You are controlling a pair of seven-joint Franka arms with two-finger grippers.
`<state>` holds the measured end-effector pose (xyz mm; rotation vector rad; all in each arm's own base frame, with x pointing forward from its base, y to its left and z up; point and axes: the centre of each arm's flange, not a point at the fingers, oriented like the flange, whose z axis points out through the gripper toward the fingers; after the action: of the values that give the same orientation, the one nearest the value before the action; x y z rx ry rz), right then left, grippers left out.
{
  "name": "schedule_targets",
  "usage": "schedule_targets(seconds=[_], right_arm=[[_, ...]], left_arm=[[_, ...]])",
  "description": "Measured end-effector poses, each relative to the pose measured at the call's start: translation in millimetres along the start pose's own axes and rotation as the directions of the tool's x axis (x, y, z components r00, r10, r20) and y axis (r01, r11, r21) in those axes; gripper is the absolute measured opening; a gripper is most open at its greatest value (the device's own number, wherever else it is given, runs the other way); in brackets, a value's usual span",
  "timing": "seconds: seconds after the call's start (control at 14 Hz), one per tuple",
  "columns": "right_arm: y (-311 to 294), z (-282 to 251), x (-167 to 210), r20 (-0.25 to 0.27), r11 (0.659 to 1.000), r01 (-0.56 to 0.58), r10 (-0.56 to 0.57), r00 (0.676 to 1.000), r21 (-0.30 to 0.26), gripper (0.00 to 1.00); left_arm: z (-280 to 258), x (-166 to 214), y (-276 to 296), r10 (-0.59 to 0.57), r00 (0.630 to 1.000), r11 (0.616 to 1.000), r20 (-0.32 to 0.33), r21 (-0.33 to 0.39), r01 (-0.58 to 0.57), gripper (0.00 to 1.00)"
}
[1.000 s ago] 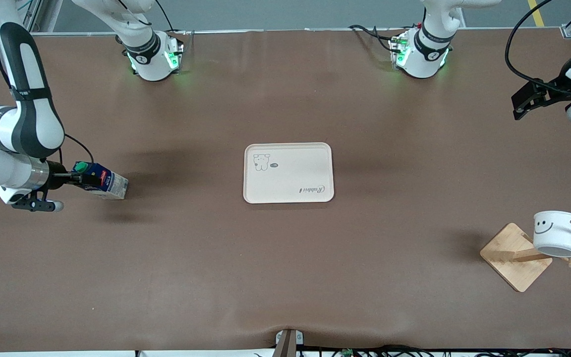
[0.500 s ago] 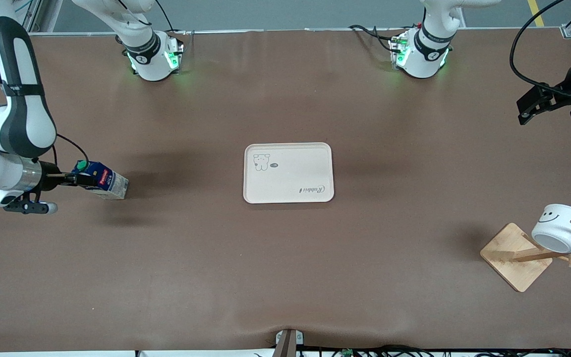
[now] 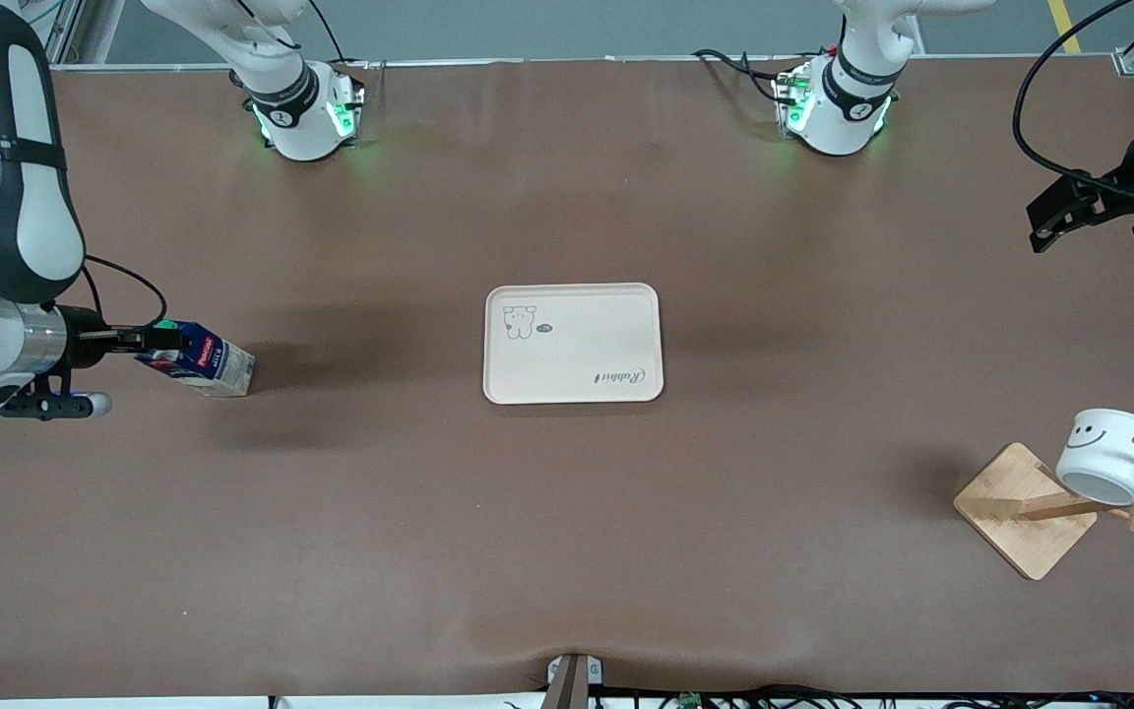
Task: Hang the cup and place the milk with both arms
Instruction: 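Lower the milk carton onto the table and open the right gripper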
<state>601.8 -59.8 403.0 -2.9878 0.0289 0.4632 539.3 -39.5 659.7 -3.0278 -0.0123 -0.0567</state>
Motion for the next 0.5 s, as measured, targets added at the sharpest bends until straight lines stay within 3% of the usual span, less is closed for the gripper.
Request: schedule_targets(seconds=[0.5], right_arm=[[-13, -108, -13, -0.103, 0.999, 0.023, -0.026, 0.994, -0.024, 1.00]], left_arm=[[0, 0, 0, 0.000, 1.000, 1.000, 0.000, 0.000, 0.000, 1.00]])
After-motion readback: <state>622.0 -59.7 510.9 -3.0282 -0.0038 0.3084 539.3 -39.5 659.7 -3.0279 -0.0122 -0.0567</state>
